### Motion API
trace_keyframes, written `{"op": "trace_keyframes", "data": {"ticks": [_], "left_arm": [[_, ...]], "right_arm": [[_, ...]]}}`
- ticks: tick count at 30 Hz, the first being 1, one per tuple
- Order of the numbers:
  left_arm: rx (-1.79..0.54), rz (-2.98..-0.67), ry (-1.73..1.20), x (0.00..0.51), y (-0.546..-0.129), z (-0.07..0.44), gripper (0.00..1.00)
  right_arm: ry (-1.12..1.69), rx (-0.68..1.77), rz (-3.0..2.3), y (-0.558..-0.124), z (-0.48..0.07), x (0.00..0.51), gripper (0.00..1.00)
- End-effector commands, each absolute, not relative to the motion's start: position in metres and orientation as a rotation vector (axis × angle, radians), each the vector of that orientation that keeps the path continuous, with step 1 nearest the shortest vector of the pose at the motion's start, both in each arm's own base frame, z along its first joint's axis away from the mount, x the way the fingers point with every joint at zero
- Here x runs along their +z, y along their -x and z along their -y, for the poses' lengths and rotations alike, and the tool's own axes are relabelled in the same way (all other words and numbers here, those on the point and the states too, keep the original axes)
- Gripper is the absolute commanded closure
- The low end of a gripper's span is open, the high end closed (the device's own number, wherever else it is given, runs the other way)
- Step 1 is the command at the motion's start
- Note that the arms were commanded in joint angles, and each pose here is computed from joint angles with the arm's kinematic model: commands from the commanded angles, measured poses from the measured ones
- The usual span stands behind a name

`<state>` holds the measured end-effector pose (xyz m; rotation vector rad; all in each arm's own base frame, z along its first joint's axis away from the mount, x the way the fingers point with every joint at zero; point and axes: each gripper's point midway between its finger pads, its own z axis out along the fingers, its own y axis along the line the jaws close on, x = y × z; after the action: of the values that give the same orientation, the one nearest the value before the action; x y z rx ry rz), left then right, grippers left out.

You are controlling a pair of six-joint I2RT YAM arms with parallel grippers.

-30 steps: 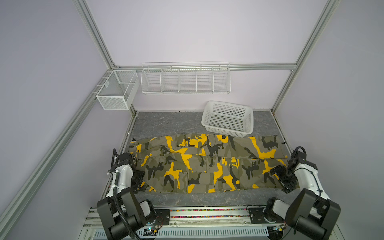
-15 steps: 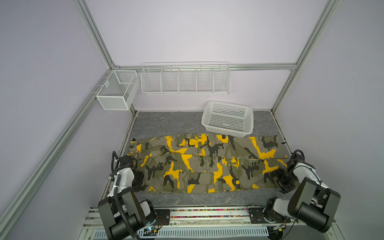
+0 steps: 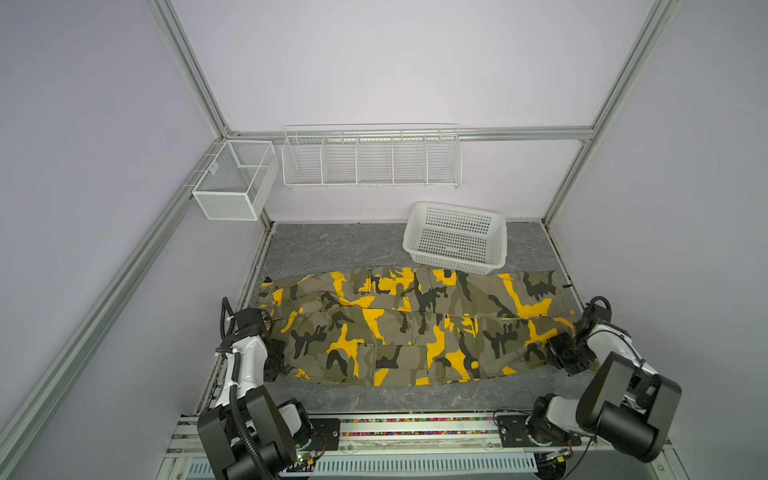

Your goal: Fold and stack the trousers

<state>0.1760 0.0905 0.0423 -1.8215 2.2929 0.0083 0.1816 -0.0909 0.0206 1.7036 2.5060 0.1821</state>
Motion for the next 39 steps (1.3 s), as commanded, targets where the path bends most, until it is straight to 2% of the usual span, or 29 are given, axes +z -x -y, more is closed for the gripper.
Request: {"op": "trace_keyframes", "data": {"ticks": [1,5,9,16,21,25,32,39], "left_arm": [[0.083,-2.27,1.798,0.062,-0.172,-0.1,1.0],[0.09,-2.261,1.765,0.087,-0.172,-0.102,1.0],[0.222,-2.22,1.728,0.129,-0.162,-0.115,1.0],[0.234,-2.019,1.652,0.203,-0.171,-0.127,1.0],[0.261,-1.999,1.626,0.216,-0.156,-0.125,1.0],[0.255,-2.011,1.579,0.212,-0.167,-0.128,1.0],[0.102,-2.083,1.529,0.199,-0.229,-0.126,1.0],[0.126,-2.144,1.485,0.192,-0.273,-0.138,1.0]], "right_arm": [[-1.599,0.157,-2.454,-0.197,0.103,0.047,0.9],[-1.547,0.127,-2.424,-0.2,0.108,0.074,0.91],[-1.505,0.026,-2.44,-0.194,0.113,0.099,0.91],[-1.579,-0.117,-2.32,-0.192,0.13,0.142,0.92],[-1.579,-0.258,-2.241,-0.187,0.147,0.171,0.92],[-1.494,-0.178,-2.211,-0.224,0.153,0.183,0.92],[-1.41,-0.112,-2.31,-0.3,0.152,0.167,0.93],[-1.328,-0.103,-2.372,-0.363,0.144,0.162,0.92]]}}
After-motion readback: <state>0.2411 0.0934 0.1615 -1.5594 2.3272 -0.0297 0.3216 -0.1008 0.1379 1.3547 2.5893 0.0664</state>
